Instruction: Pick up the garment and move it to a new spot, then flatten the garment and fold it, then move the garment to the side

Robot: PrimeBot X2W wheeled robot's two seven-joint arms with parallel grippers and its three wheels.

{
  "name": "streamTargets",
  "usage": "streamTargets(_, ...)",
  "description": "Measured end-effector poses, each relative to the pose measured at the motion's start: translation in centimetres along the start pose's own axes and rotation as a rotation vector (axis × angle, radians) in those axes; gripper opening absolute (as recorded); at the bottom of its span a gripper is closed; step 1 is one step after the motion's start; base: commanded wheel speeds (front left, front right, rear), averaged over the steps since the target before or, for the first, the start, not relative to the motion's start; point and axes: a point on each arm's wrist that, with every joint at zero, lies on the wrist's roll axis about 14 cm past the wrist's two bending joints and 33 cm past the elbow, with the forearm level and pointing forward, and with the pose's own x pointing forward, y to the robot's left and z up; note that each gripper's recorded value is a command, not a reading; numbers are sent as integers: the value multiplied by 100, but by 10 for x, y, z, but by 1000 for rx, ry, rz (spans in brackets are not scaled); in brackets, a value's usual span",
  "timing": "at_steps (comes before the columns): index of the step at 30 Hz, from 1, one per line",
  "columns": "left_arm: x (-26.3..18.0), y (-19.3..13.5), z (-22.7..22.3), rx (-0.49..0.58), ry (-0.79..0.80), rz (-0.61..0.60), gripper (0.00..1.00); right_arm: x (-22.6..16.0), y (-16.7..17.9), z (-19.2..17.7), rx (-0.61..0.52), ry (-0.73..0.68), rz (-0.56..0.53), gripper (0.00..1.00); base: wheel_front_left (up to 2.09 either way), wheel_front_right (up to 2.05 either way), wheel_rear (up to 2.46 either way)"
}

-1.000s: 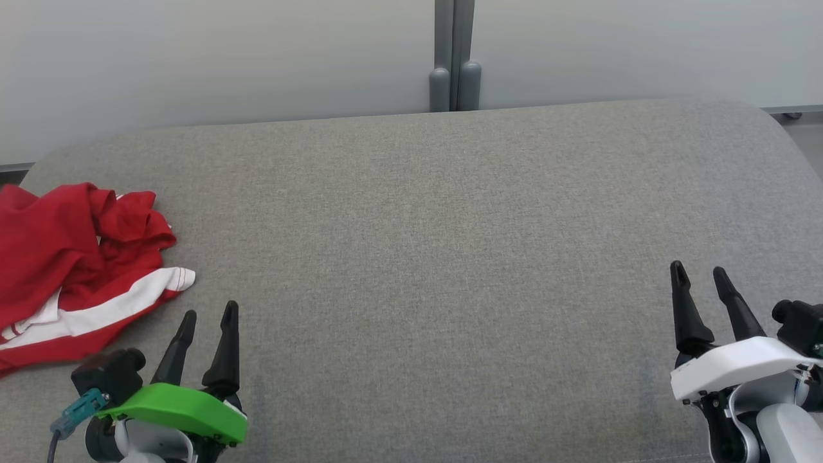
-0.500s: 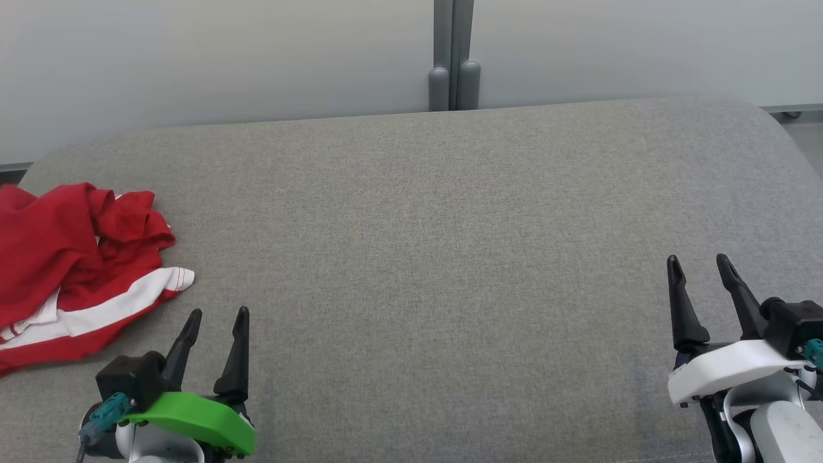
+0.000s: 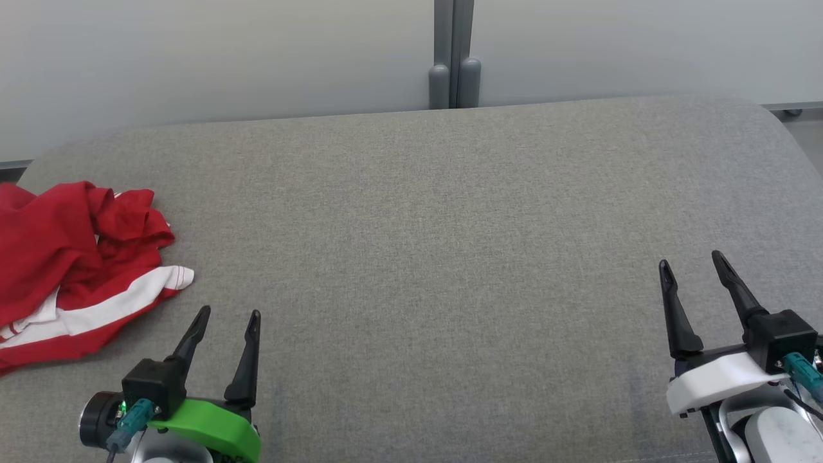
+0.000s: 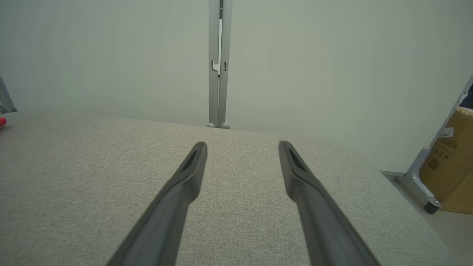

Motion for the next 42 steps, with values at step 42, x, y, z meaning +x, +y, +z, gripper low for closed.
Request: streamTargets(42, -86, 97, 9, 8, -38, 370, 100, 30, 120, 4, 30, -28, 400, 100, 0, 0, 0)
